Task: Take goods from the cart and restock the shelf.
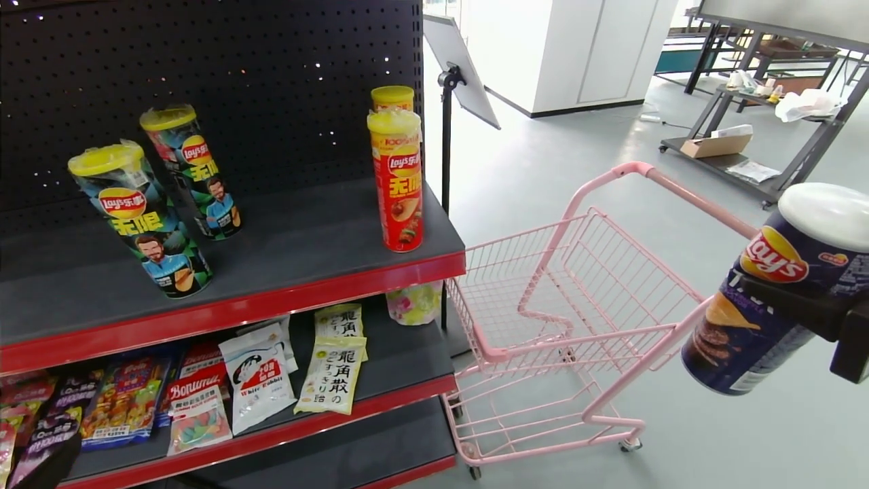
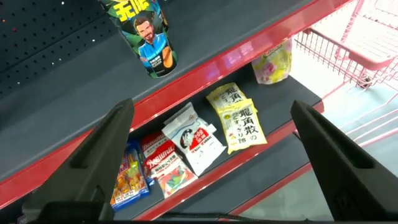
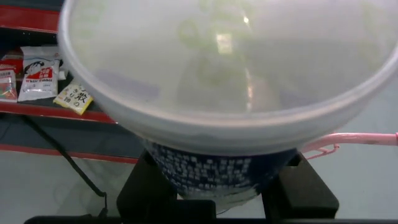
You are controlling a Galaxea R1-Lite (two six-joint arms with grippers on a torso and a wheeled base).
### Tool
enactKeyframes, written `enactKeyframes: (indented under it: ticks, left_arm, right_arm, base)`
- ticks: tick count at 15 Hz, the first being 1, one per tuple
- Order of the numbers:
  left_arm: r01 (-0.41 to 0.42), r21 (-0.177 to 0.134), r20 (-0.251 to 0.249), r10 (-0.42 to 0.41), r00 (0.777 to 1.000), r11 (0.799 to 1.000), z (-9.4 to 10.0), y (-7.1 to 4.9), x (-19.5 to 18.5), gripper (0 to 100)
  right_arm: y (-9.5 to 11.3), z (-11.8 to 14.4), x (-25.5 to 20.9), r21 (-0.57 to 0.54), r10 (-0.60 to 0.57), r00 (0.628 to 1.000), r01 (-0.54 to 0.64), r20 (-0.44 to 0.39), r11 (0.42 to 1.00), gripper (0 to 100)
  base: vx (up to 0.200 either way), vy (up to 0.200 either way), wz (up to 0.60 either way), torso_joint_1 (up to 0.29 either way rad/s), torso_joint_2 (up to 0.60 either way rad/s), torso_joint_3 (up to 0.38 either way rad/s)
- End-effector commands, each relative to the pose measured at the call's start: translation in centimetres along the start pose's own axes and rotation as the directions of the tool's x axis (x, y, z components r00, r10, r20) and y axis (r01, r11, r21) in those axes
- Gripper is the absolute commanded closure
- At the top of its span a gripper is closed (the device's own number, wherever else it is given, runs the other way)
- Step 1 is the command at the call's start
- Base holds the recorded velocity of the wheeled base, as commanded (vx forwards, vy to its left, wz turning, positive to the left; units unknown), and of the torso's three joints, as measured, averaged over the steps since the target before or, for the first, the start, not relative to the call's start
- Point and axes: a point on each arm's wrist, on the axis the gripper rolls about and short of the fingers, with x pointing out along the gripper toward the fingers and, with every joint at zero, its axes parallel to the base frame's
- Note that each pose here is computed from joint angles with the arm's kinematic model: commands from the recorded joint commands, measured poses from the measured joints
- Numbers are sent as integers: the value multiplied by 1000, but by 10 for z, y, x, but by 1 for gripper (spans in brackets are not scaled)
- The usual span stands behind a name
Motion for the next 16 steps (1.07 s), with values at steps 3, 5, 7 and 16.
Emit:
enactKeyframes:
  ticks: [3,5,7,16]
  left_arm:
    - [-5,-2,7,5,1000,1000,2,1,0,0]
    - [-6,-2,9,6,1000,1000,2,1,-1,0]
    - [-7,-2,9,7,1000,1000,2,1,-1,0]
    - [-13,-3,12,13,1000,1000,2,1,-2,0]
  right_arm:
    - [0,-1,3,-17,2,1000,-2,-9,1000,100]
    - [0,-1,3,-16,3,1000,-3,-10,1000,100]
    - [0,-1,3,-17,3,1000,-3,-9,1000,100]
    - [5,-16,-12,2,167,986,-167,15,986,100]
  base:
    - [0,0,600,15,-28,-19]
    - [0,0,600,5,-2,-5]
    - [0,0,600,10,0,-14]
    - [0,67,133,2,-2,2]
